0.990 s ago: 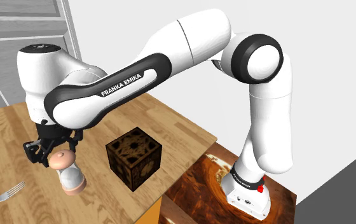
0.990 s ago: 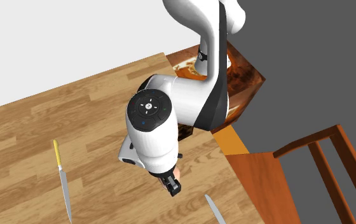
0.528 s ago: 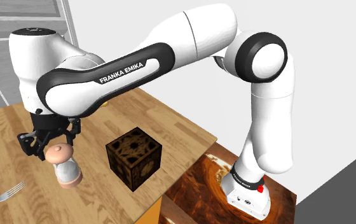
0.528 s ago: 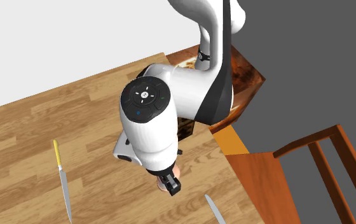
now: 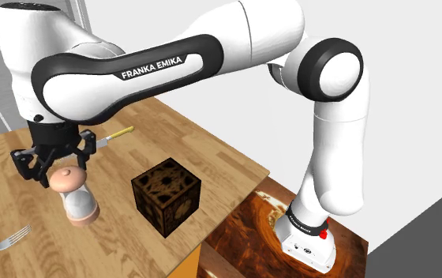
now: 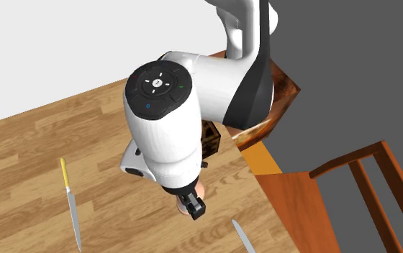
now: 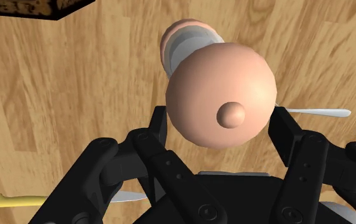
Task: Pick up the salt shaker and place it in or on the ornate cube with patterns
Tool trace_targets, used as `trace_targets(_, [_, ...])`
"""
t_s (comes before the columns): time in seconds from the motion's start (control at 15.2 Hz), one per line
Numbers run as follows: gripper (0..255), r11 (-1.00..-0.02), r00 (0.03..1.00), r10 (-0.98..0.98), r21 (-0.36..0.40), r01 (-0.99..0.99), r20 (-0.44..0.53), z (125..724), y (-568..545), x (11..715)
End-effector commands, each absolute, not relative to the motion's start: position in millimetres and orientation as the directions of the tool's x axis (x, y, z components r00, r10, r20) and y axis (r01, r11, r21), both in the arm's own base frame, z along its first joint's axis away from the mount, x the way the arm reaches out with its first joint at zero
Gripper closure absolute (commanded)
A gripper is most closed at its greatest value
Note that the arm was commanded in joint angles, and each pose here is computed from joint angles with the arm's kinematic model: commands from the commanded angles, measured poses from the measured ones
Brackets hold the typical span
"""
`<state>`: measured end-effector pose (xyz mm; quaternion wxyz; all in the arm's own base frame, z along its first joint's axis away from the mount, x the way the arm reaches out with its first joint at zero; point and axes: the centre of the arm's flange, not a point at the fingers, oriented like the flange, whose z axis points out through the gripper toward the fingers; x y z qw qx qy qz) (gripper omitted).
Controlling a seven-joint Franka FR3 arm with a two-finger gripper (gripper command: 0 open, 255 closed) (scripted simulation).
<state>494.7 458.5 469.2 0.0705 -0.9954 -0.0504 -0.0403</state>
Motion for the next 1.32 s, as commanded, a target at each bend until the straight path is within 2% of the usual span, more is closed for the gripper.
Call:
trace_targets(0.0, [255, -0.985, 0.992, 0.095, -0.136, 0.106, 0.087, 479.1, 458.6, 494.7])
trace_targets(1.25, [255, -0.985, 0.992, 0.095, -0.136, 0.106, 0.087, 579.4, 458.6, 494.7])
